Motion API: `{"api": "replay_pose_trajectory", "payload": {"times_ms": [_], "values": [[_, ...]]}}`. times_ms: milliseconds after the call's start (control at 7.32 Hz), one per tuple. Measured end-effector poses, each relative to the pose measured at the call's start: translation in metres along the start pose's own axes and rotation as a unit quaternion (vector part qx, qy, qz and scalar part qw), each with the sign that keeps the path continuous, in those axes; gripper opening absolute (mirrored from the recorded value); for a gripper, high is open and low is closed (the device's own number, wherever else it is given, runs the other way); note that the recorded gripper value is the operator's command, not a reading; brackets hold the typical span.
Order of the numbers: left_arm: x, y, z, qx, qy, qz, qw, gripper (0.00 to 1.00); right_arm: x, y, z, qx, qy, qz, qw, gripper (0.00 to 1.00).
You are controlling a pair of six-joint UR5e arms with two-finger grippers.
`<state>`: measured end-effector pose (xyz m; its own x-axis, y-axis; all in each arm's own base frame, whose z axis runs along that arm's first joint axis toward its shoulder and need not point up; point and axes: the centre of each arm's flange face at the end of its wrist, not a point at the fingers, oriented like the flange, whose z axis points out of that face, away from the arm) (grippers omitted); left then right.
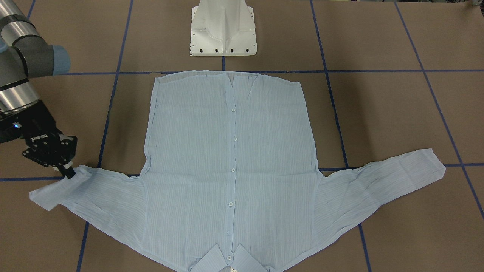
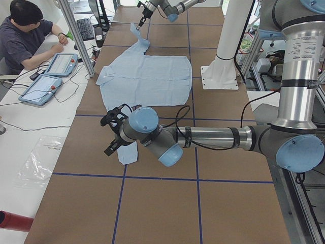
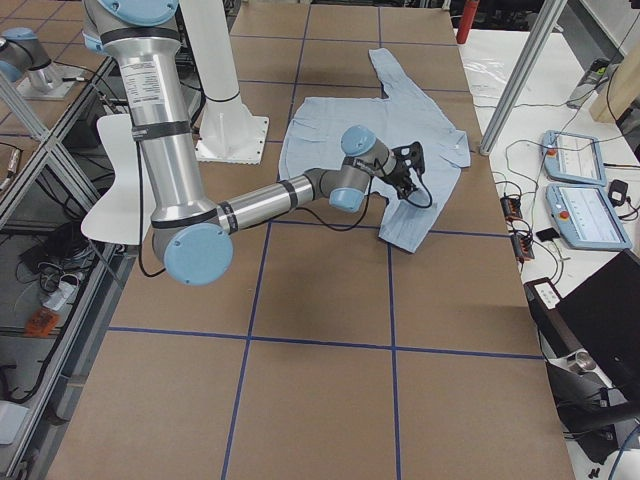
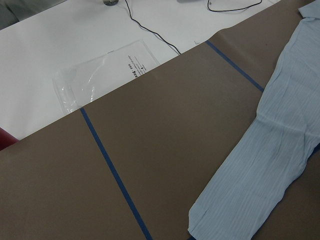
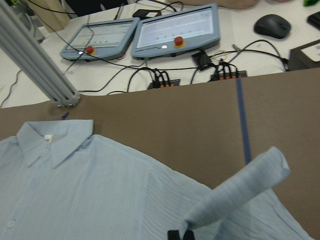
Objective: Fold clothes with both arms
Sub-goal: 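Carry the grasped sleeve across the shirt body toward the collar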
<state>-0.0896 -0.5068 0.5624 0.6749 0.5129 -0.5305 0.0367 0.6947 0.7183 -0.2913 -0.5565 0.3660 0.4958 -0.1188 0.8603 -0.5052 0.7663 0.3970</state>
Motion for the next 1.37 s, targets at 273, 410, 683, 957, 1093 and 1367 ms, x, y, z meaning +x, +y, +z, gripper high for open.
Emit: {"api": "replay_pose_trajectory", "payload": {"times_ms": [273,410,683,957,1093,1367], "values": [[-0.001,0.001,0.001,-0.001,-0.001,-0.002,1.0000,1.00,-0.109,0.013,0.049,0.030,-0.030,-0.022,0.9988,0.00],[-0.001,0.001,0.001,-0.001,-0.001,-0.003,1.0000,1.00,-0.162,0.025,0.072,0.041,-0.040,-0.028,0.9979,0.00],[-0.001,0.001,0.001,-0.001,-0.002,-0.003,1.0000,1.00,-0.262,0.049,0.114,0.058,-0.048,-0.036,0.9965,0.00],[-0.001,0.001,0.001,-0.001,-0.003,-0.003,1.0000,1.00,-0.340,0.069,0.130,0.072,-0.053,-0.039,0.9952,0.00],[-0.001,0.001,0.001,-0.001,-0.003,-0.003,1.0000,1.00,-0.365,0.078,0.133,0.072,-0.057,-0.040,0.9950,0.00],[-0.001,0.001,0.001,-0.001,-0.003,-0.003,1.0000,1.00,-0.396,0.106,0.133,0.063,-0.065,-0.043,0.9950,1.00]]}}
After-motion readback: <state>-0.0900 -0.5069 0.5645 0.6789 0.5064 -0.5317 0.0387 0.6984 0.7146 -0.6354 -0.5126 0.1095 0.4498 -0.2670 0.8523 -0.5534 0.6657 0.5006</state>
